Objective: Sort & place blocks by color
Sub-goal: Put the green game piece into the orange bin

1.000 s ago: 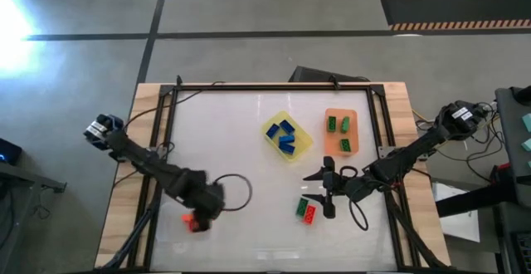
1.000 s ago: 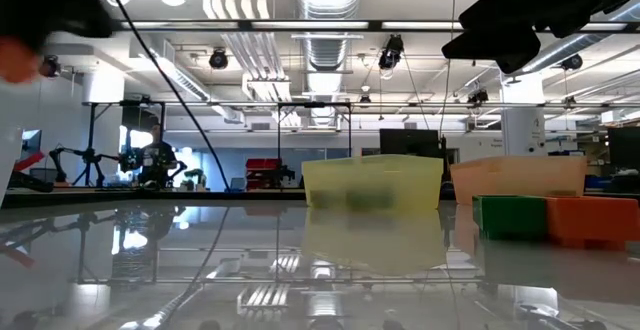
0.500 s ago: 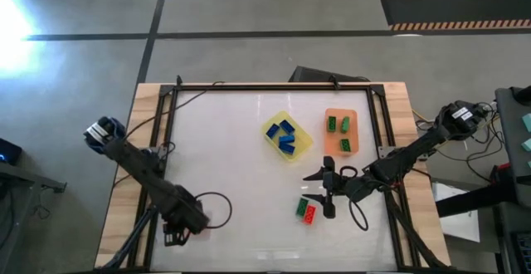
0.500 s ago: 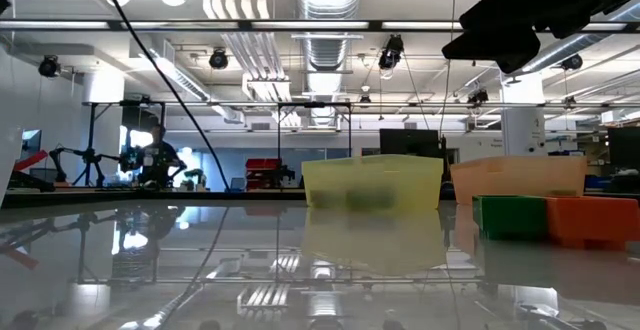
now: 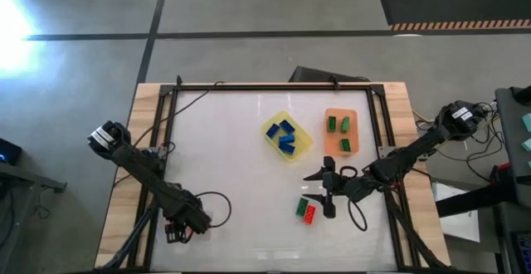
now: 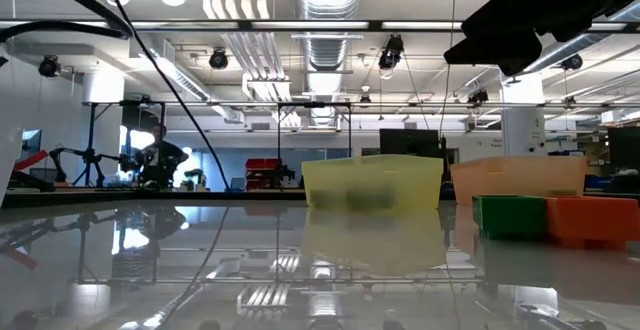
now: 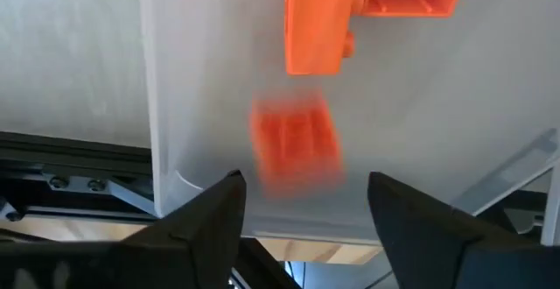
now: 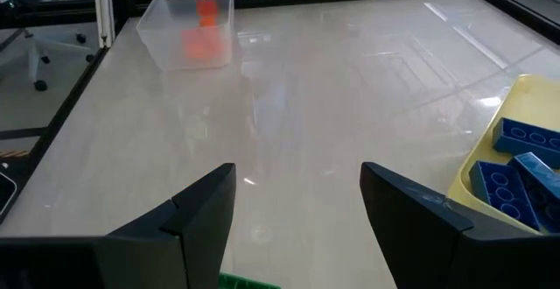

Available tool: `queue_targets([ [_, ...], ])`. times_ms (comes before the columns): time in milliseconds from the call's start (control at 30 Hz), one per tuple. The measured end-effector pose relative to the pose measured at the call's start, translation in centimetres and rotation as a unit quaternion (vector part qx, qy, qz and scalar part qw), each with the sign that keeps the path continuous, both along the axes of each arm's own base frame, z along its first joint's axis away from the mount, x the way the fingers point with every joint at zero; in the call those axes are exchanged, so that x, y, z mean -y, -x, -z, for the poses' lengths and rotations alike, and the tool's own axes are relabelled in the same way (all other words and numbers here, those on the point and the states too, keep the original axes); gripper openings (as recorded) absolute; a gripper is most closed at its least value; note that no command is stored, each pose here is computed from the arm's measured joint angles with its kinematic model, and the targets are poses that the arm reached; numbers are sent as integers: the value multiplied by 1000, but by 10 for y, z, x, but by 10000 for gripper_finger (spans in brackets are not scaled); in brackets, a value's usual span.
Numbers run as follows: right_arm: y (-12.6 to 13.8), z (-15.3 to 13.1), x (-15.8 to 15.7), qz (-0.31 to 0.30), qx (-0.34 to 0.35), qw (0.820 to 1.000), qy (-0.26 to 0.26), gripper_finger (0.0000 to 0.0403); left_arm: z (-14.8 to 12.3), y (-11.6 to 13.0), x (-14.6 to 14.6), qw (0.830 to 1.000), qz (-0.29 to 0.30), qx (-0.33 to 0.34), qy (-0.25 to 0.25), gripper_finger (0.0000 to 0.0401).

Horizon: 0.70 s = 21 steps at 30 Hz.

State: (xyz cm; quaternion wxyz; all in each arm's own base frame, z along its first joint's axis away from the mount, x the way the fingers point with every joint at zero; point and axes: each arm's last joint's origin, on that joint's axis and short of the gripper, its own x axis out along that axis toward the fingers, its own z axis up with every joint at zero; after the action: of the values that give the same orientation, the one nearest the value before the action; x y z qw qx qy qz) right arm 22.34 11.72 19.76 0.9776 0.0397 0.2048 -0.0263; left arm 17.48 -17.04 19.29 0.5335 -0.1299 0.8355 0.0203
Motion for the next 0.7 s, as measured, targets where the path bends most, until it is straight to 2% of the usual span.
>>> queue_targets([
  [100, 0, 0, 0, 0, 0, 1000, 0, 235, -1, 0, 0, 1000, -2, 0, -1, 236],
  [400, 0, 0, 0, 7, 1, 1000, -18, 235, -19, -12, 6, 999, -11, 27, 27, 241],
  [567, 0, 0, 0, 11, 1, 999, -35, 235, -34, -26, 6, 995, -10, 103, -6, 241],
  [700, -1, -2, -1, 11, 2, 999, -35, 235, -45, -37, 4, 981, 18, 185, -47, 242],
])
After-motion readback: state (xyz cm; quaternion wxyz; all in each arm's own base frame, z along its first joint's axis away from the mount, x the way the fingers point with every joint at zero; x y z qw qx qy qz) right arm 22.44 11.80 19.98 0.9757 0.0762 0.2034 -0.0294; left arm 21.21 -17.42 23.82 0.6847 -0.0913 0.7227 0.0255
